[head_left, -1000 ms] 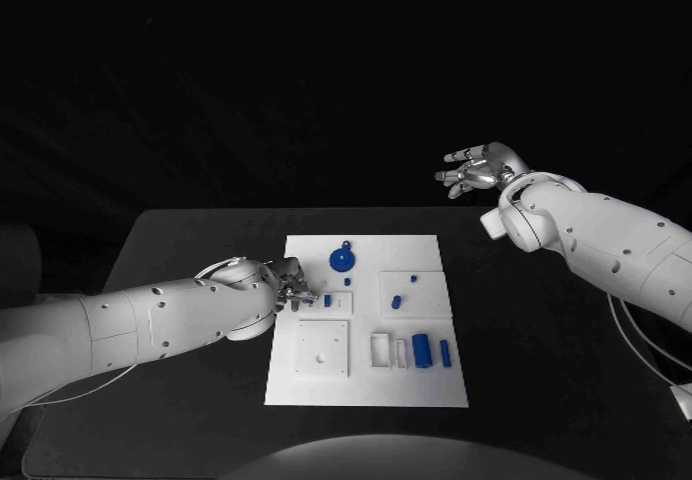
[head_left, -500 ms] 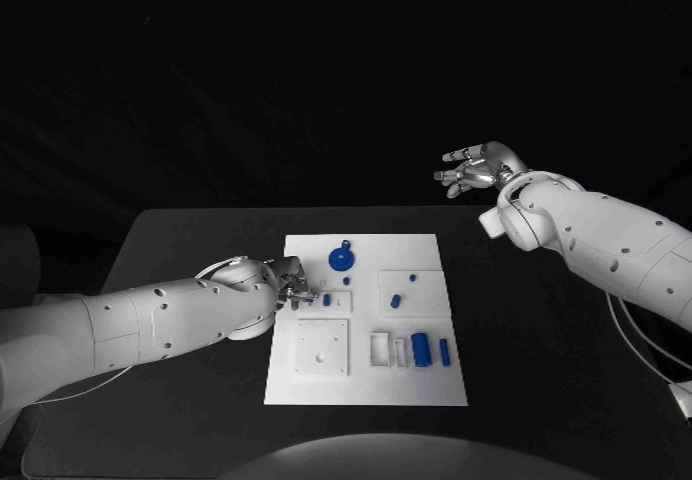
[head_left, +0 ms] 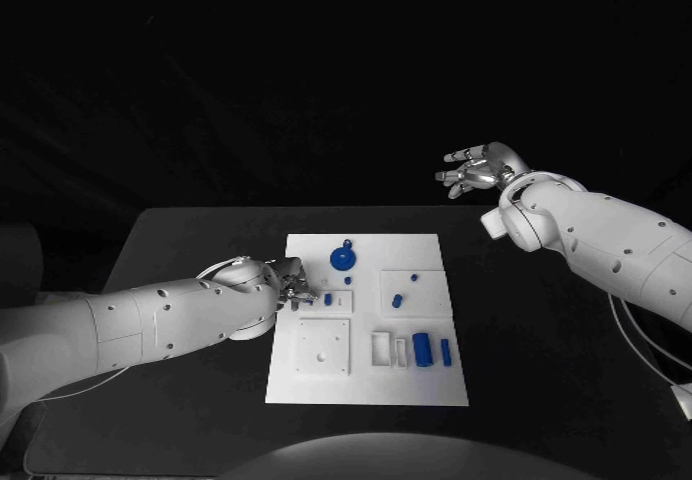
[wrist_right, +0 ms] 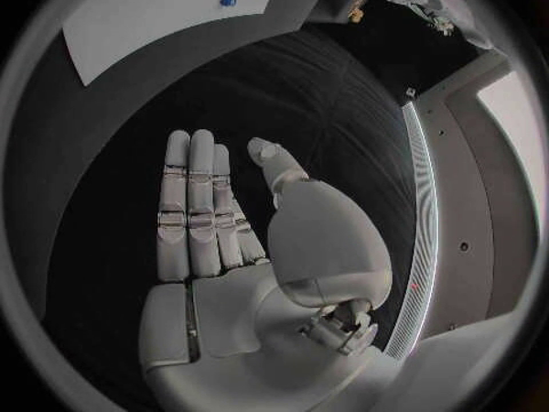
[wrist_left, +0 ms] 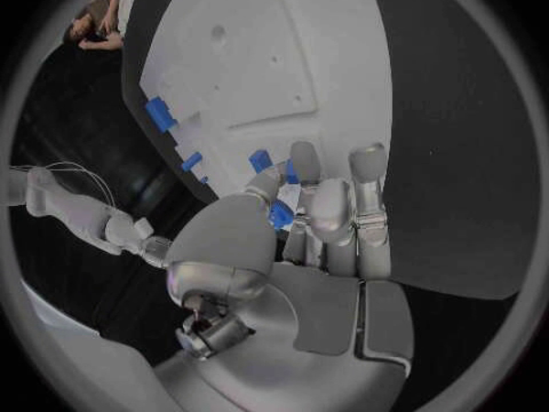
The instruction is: Assemble the parts on the task board
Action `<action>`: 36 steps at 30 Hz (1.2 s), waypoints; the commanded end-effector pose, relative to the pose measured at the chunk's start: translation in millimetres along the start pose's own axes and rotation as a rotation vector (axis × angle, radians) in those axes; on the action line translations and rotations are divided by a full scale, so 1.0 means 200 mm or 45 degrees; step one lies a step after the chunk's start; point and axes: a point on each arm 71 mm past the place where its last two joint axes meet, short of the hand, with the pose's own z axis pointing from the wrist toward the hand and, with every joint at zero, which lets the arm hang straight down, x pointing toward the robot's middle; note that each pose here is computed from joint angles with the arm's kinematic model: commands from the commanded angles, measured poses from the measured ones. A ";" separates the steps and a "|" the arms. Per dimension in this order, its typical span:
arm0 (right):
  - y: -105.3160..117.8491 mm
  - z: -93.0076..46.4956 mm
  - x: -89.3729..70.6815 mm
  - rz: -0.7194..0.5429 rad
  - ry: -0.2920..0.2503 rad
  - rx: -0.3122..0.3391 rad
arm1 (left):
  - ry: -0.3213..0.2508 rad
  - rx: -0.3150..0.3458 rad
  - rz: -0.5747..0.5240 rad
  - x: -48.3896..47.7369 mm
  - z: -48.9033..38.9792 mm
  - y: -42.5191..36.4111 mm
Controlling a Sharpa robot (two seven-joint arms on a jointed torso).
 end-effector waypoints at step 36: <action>0.00 0.00 0.01 0.005 0.032 -0.004 | 0.050 0.005 0.029 0.027 -0.004 0.000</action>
